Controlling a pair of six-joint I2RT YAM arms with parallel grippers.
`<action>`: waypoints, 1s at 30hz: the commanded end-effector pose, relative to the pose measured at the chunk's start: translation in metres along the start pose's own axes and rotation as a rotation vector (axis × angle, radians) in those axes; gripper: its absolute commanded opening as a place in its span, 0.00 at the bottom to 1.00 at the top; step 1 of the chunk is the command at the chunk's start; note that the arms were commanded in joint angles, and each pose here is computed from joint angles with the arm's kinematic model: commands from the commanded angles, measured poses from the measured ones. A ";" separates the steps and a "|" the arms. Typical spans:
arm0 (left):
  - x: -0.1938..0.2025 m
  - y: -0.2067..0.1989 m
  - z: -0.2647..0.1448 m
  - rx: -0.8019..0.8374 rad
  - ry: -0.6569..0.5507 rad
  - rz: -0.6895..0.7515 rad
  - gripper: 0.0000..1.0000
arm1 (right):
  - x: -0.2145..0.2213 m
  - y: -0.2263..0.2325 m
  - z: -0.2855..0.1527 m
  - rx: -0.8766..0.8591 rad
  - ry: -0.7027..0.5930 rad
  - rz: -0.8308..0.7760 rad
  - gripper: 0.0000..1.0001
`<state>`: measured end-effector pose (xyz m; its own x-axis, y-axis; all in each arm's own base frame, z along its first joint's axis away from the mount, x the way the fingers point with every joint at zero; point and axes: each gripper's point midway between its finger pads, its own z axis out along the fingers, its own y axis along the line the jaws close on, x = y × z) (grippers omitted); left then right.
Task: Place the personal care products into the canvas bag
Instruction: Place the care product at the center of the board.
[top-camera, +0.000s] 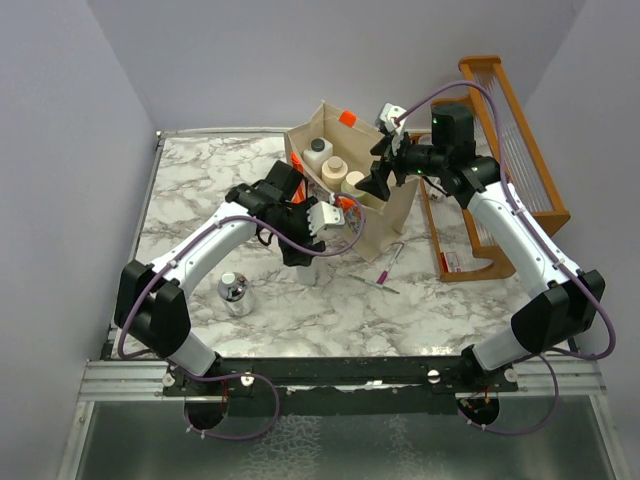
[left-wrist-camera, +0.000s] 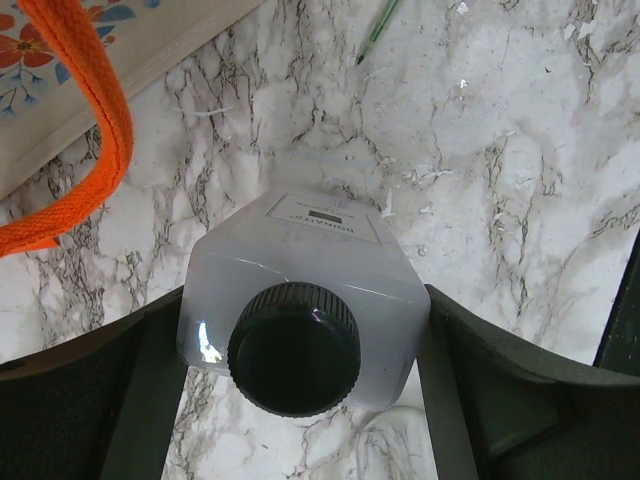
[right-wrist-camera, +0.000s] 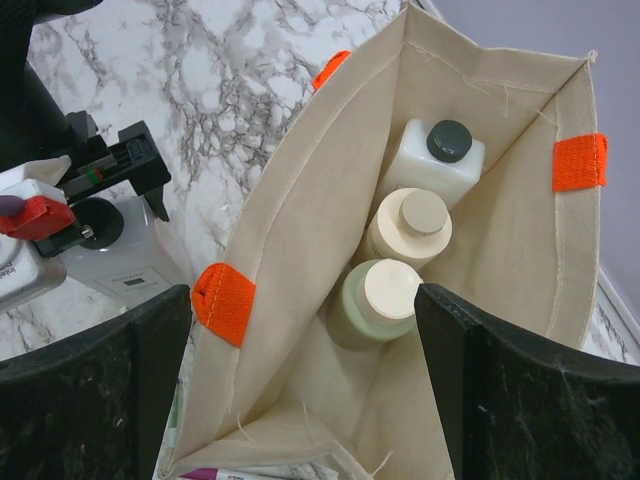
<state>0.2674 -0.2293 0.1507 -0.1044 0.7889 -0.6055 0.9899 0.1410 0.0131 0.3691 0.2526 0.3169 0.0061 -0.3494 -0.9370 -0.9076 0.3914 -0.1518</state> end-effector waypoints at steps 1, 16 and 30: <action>-0.014 0.000 -0.008 -0.048 -0.056 0.025 0.87 | -0.010 -0.004 -0.001 0.020 -0.031 -0.017 0.93; -0.039 0.017 -0.074 -0.277 -0.180 0.053 0.99 | -0.036 0.021 -0.004 -0.084 -0.115 0.016 0.93; 0.027 0.110 -0.197 -0.778 -0.294 -0.380 0.99 | -0.011 0.116 0.045 -0.237 0.029 -0.109 0.94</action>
<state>0.3331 -0.1012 0.2730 -0.2191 0.5434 -0.8103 0.6881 0.6749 0.2665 0.3043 0.3192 0.3215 0.0689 -0.3122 -0.9475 -0.9744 0.1829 -0.1311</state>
